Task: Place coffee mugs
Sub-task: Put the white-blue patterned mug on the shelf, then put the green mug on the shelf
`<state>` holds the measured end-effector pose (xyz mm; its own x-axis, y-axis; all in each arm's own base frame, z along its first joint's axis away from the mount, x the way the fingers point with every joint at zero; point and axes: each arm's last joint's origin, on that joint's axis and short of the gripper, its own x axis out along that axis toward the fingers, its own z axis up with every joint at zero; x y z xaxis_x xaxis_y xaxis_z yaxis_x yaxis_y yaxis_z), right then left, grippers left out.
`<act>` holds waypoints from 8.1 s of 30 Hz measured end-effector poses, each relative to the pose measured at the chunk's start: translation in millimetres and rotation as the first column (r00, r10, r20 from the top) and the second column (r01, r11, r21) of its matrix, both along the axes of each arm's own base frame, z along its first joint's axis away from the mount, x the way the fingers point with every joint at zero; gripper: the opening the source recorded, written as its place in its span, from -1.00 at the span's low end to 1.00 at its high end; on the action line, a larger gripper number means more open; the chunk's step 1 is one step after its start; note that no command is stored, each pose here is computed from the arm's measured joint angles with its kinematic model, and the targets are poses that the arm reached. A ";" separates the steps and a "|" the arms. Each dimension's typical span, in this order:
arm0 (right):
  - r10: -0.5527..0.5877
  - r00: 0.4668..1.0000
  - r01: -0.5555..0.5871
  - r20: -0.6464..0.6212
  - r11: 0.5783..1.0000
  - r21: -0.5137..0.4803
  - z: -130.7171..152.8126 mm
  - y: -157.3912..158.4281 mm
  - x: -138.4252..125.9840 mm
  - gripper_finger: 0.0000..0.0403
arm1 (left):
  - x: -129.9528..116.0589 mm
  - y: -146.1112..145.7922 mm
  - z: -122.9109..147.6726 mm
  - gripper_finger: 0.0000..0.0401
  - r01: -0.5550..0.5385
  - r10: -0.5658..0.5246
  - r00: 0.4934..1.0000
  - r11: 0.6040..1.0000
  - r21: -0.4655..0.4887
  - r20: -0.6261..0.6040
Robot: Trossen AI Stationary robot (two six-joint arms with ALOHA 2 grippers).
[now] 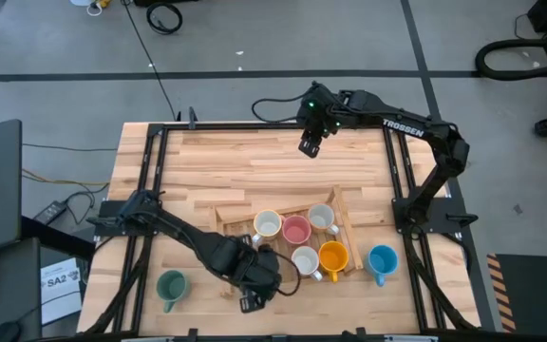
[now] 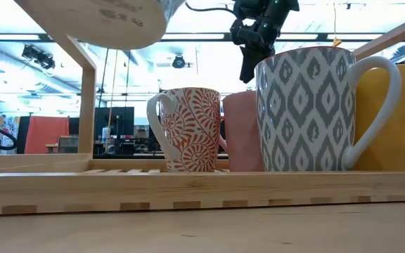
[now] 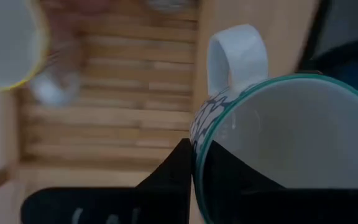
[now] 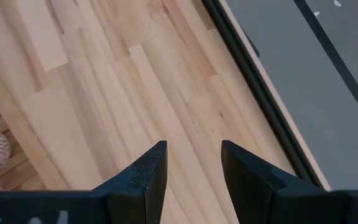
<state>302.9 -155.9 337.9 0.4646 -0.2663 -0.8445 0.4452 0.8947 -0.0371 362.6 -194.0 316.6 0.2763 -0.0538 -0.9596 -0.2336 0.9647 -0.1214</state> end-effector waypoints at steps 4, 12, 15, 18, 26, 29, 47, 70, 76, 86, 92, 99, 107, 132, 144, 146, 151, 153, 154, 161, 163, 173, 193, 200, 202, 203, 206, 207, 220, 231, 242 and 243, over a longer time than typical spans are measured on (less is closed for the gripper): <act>-0.020 1.000 0.020 -0.006 1.000 -0.005 -0.1 -9.6 -5.4 -0.22 | -3.4 16.2 9.6 -0.84 -0.075 0.078 0.996 0.996 0.053 -0.047; -0.056 0.998 0.056 -0.010 0.998 -0.011 -0.1 -23.0 -13.4 -0.22 | -7.9 48.3 24.7 -0.84 -0.108 0.116 0.990 0.989 0.104 -0.082; -0.066 0.998 0.066 -0.010 0.998 -0.011 -0.1 -25.8 -15.2 -0.22 | -9.5 61.8 34.4 -0.83 -0.115 0.122 0.991 0.986 0.122 -0.048; -0.070 0.997 0.070 -0.011 0.997 -0.010 -0.1 -27.0 -16.0 -0.22 | -12.3 75.7 44.9 -0.83 -0.136 0.139 0.990 0.981 0.141 -0.007; -0.071 0.997 0.071 -0.011 0.997 -0.010 -0.1 -27.2 -16.2 -0.22 | -27.1 108.5 72.6 -0.83 -0.157 0.147 0.986 0.973 0.167 0.074; -0.071 0.997 0.071 -0.012 0.997 -0.010 -0.2 -27.2 -16.3 -0.22 | -34.8 119.6 83.6 -0.83 -0.162 0.144 0.984 0.969 0.187 0.108; -0.070 0.997 0.070 -0.025 0.998 -0.002 -1.0 -26.4 -17.3 -0.22 | -70.0 153.0 46.8 -0.83 -0.168 0.187 0.981 0.957 0.238 -0.057; -0.070 0.997 0.070 -0.022 0.998 -0.003 -0.8 -26.3 -16.9 -0.22 | -59.8 153.8 -48.7 -0.83 -0.210 0.216 0.976 0.967 0.142 -0.028; -0.070 0.997 0.070 -0.022 0.998 -0.004 -0.8 -26.3 -16.9 -0.22 | -61.5 154.3 -66.4 -0.83 -0.249 0.255 0.966 0.960 0.131 -0.033; -0.070 0.997 0.070 -0.022 0.998 -0.004 -0.8 -26.3 -16.9 -0.22 | -61.8 152.7 -92.2 -0.83 -0.287 0.289 0.957 0.956 0.058 -0.016; -0.070 0.997 0.070 -0.022 0.998 -0.004 -0.8 -26.3 -16.9 -0.22 | -63.0 153.4 -95.7 -0.80 -0.288 0.291 0.957 0.954 0.077 -0.019; -0.070 0.997 0.070 -0.022 0.998 -0.004 -0.8 -26.3 -16.9 -0.22 | -62.7 156.1 -95.6 -0.79 -0.302 0.304 0.953 0.946 0.115 -0.002; -0.070 0.997 0.070 -0.022 0.998 -0.004 -0.8 -26.3 -16.9 -0.22 | -62.5 156.1 -95.5 -0.79 -0.303 0.305 0.952 0.946 0.117 0.001; -0.070 0.997 0.070 -0.022 0.998 -0.003 -0.9 -26.4 -16.8 -0.22 | -62.1 156.8 -95.3 0.04 -0.306 0.308 0.952 0.944 0.122 0.007; -0.070 0.997 0.070 -0.022 0.998 -0.004 -0.9 -26.4 -16.8 -0.22 | -61.7 158.6 -95.3 0.08 -0.310 0.311 0.950 0.945 0.106 0.001; -0.070 0.997 0.070 -0.022 0.998 -0.004 -0.9 -26.4 -16.8 -0.22 | -61.7 159.3 -95.4 0.08 -0.311 0.312 0.950 0.946 0.094 -0.004; -0.070 0.997 0.070 -0.022 0.998 -0.003 -0.9 -26.4 -16.8 -0.22 | -58.2 162.5 -89.1 0.08 -0.319 0.319 0.948 0.946 0.063 0.005; -0.070 0.997 0.070 -0.022 0.998 -0.004 -0.9 -26.4 -16.8 -0.22 | -55.4 164.3 -83.5 0.08 -0.317 0.317 0.948 0.947 0.058 0.021; -0.070 0.997 0.070 -0.022 0.998 -0.003 -0.9 -26.4 -16.8 -0.22 | -54.0 165.5 -79.9 0.08 -0.312 0.310 0.950 0.948 0.058 0.028; -0.059 0.998 0.059 -0.023 0.998 -0.003 -0.9 -23.1 -14.8 -0.22 | -48.6 175.6 -42.3 0.08 -0.238 0.235 0.971 0.967 0.087 0.046; -0.052 0.998 0.052 -0.020 0.999 0.001 -1.0 -18.6 -12.1 -0.22 | -49.2 177.5 -27.5 0.08 -0.200 0.197 0.980 0.974 0.103 0.042; -0.003 1.000 0.003 0.002 0.999 0.042 -1.0 22.7 9.1 -0.22 | -67.7 163.8 49.6 0.08 -0.049 0.044 0.998 0.988 0.149 0.033; 0.160 0.985 -0.164 0.058 0.984 0.075 0.8 118.3 37.3 -0.22 | -152.4 57.3 86.6 0.08 0.018 -0.040 0.991 0.985 0.171 0.126; 0.239 0.968 -0.245 0.071 0.966 0.086 1.2 153.3 40.0 -0.22 | -171.4 30.0 79.5 0.08 -0.033 0.004 0.986 0.985 0.171 0.167; 0.263 0.962 -0.269 0.075 0.959 0.085 1.4 161.7 40.3 -0.22 | -176.2 24.2 69.8 0.08 -0.044 0.020 0.990 0.984 0.174 0.141; 0.274 0.958 -0.280 0.081 0.956 0.084 1.8 165.5 40.7 -0.22 | -178.3 21.7 64.1 0.08 -0.050 0.029 0.992 0.983 0.175 0.121; 0.301 0.949 -0.309 0.098 0.948 0.077 2.8 174.5 41.8 -0.22 | -184.3 15.0 42.3 0.08 -0.041 0.037 0.999 0.982 0.182 0.025; 0.310 0.945 -0.319 0.107 0.945 0.073 3.4 176.9 42.4 -0.22 | -186.4 13.3 35.0 0.08 -0.038 0.040 0.999 0.982 0.183 -0.010; 0.336 0.933 -0.346 0.128 0.936 0.065 4.6 185.5 43.5 -0.22 | -198.1 9.9 -41.1 0.08 0.026 0.027 0.950 0.986 0.164 -0.312; 0.336 0.933 -0.346 0.127 0.936 0.065 4.6 185.4 43.5 -0.22 | -195.9 6.7 -73.9 0.08 0.057 -0.022 0.956 0.992 0.111 -0.291; 0.336 0.933 -0.346 0.127 0.936 0.065 4.6 185.4 43.5 -0.22 | -196.4 7.3 -106.4 0.08 0.117 -0.093 0.961 0.990 0.076 -0.260; 0.336 0.933 -0.346 0.127 0.936 0.065 4.6 185.4 43.5 -0.22 | -196.4 7.3 -108.7 0.08 0.125 -0.103 0.961 0.990 0.072 -0.255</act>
